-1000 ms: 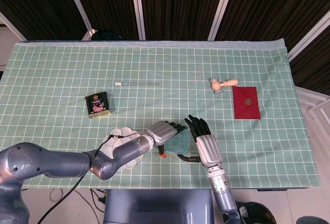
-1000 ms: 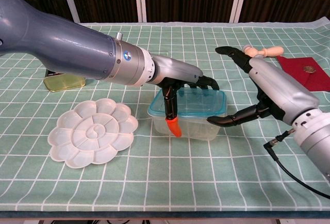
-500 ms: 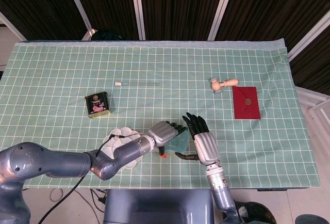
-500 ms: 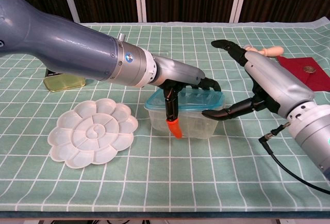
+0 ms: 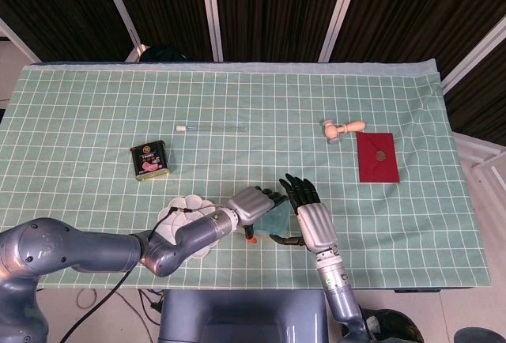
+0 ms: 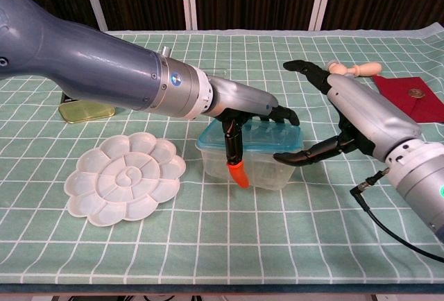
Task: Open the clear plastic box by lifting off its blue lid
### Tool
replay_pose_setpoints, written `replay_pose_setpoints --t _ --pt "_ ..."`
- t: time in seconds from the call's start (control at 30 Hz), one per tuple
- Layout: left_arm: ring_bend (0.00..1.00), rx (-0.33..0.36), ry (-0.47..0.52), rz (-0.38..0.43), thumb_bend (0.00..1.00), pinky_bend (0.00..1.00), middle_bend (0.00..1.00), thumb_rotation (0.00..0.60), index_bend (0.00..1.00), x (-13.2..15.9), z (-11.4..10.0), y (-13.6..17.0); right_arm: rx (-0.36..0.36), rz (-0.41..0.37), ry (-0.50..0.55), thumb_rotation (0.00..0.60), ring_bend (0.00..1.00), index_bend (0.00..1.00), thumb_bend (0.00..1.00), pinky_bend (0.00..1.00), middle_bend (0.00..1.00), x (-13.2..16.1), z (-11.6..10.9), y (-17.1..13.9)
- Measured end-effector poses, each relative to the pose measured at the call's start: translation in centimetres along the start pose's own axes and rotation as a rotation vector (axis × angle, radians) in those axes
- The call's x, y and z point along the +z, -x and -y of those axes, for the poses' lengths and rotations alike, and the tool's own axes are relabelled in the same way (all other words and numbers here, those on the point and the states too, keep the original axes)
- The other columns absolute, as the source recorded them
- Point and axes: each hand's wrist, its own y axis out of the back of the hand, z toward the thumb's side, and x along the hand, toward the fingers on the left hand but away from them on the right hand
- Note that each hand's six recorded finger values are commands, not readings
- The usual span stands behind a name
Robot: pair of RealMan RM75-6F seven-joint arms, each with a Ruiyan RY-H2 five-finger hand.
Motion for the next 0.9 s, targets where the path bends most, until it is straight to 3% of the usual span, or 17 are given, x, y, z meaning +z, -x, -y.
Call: replay_pose_setpoints --t 0.3,0.43,0.57,0.73,0.9 --pt "0.10 0.007 0.002 0.008 0.00 0.26 0.08 0.600 0.04 0.23 -0.20 0.04 0.010 0.008 -0.006 0.600 0.00 0.27 0.30 0.00 0.00 -0.04 0.13 0.12" --pt "0.10 0.011 0.001 0.009 0.00 0.26 0.08 0.600 0.04 0.24 -0.25 0.05 0.008 0.007 -0.010 0.600 0.00 0.44 0.39 0.00 0.01 -0.03 0.11 0.12" --pt "0.08 0.024 -0.011 0.006 0.00 0.25 0.07 0.600 0.02 0.06 -0.51 0.10 0.004 0.003 -0.011 0.600 0.00 0.51 0.44 0.00 0.03 -0.07 0.02 0.06" --pt "0.01 0.044 -0.013 -0.003 0.00 0.16 0.01 0.600 0.00 -0.30 -0.83 0.22 0.005 0.010 -0.005 0.600 0.00 0.57 0.51 0.00 0.05 -0.42 -0.07 -0.17" --pt "0.00 0.060 -0.019 -0.013 0.00 0.10 0.00 0.600 0.00 -0.64 -1.02 0.41 0.007 0.020 0.004 0.600 0.00 0.62 0.58 0.00 0.06 -0.62 -0.08 -0.34"
